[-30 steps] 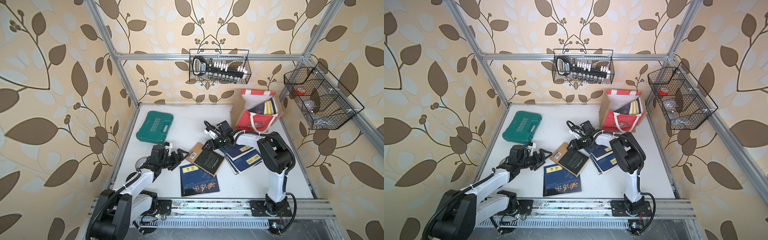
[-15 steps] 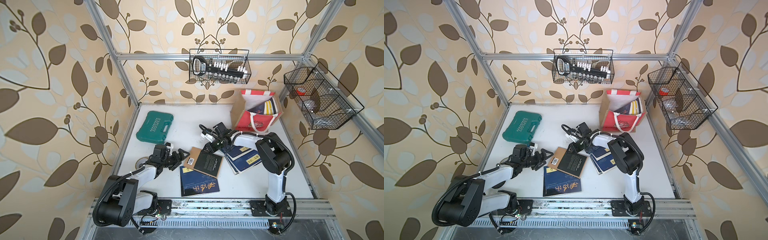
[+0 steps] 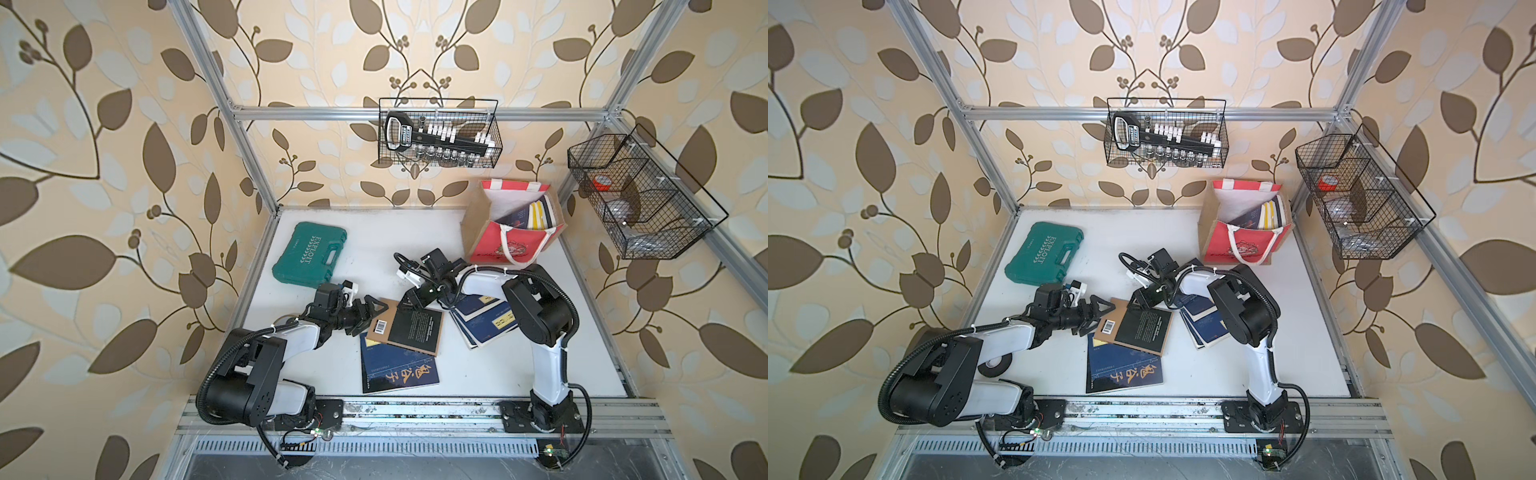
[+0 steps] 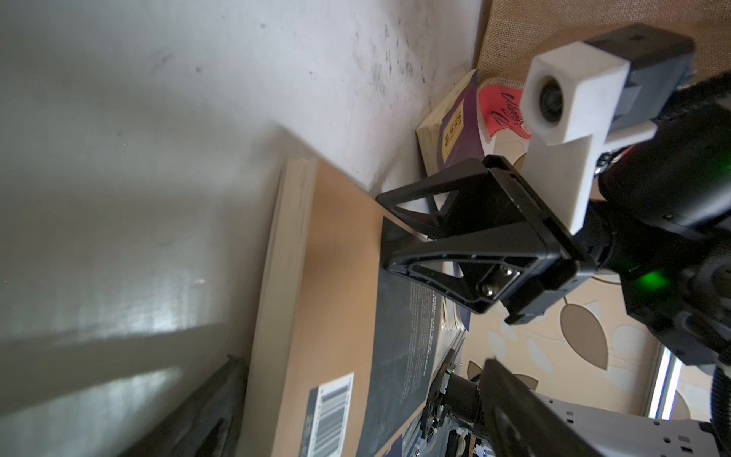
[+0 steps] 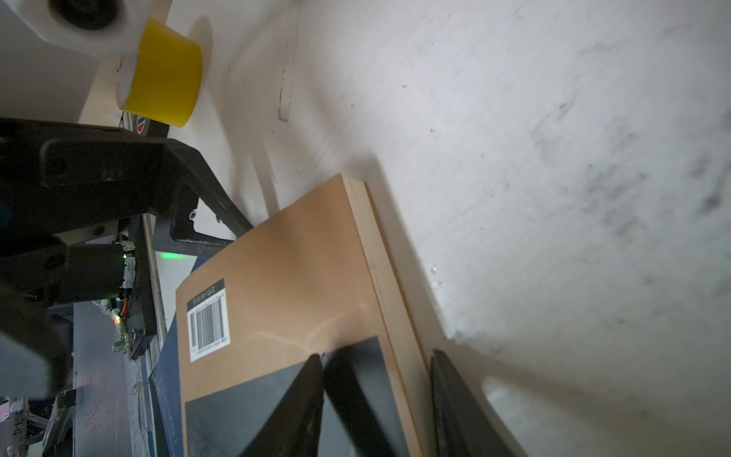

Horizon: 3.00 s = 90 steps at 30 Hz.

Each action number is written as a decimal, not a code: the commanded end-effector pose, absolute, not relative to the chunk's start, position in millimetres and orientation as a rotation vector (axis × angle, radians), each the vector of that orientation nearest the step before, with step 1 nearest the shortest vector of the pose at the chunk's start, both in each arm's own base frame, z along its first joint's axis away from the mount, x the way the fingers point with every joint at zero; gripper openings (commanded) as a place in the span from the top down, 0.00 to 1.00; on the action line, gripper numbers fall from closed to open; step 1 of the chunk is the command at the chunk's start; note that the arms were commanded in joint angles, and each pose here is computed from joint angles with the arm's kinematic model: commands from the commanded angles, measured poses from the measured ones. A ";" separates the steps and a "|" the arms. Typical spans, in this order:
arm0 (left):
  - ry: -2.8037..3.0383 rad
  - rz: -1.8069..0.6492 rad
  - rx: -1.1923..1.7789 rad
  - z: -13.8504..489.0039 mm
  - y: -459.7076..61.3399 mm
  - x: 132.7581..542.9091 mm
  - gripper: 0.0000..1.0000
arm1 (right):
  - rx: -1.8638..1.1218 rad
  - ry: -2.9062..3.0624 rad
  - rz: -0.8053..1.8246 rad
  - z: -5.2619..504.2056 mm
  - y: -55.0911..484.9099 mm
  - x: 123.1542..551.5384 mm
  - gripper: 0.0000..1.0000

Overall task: Put the books into the canvas bag
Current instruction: Pick up the book from the center of the board.

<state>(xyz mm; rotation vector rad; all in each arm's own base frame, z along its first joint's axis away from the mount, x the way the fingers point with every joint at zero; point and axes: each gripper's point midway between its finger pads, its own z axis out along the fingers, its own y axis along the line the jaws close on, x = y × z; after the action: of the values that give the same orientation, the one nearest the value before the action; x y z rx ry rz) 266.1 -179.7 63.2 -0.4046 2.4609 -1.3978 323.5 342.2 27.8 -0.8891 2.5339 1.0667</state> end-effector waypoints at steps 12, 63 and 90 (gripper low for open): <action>2.372 -1.452 -0.321 88.0 -194.8 300.6 0.71 | -0.983 2.470 1.178 30.1 355.7 304.9 0.55; 2.552 -1.405 0.220 211.6 -199.6 258.7 0.36 | -1.148 1.916 1.821 184.2 359.6 272.4 1.00; 2.217 -1.465 0.055 244.7 -192.8 271.4 0.01 | -0.537 1.769 1.570 345.3 309.6 301.0 1.00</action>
<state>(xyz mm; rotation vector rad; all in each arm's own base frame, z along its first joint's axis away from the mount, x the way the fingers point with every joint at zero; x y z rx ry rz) 278.0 -192.5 250.4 0.0761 2.1811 -1.4515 295.7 316.0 283.3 -0.5094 1.9822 1.6013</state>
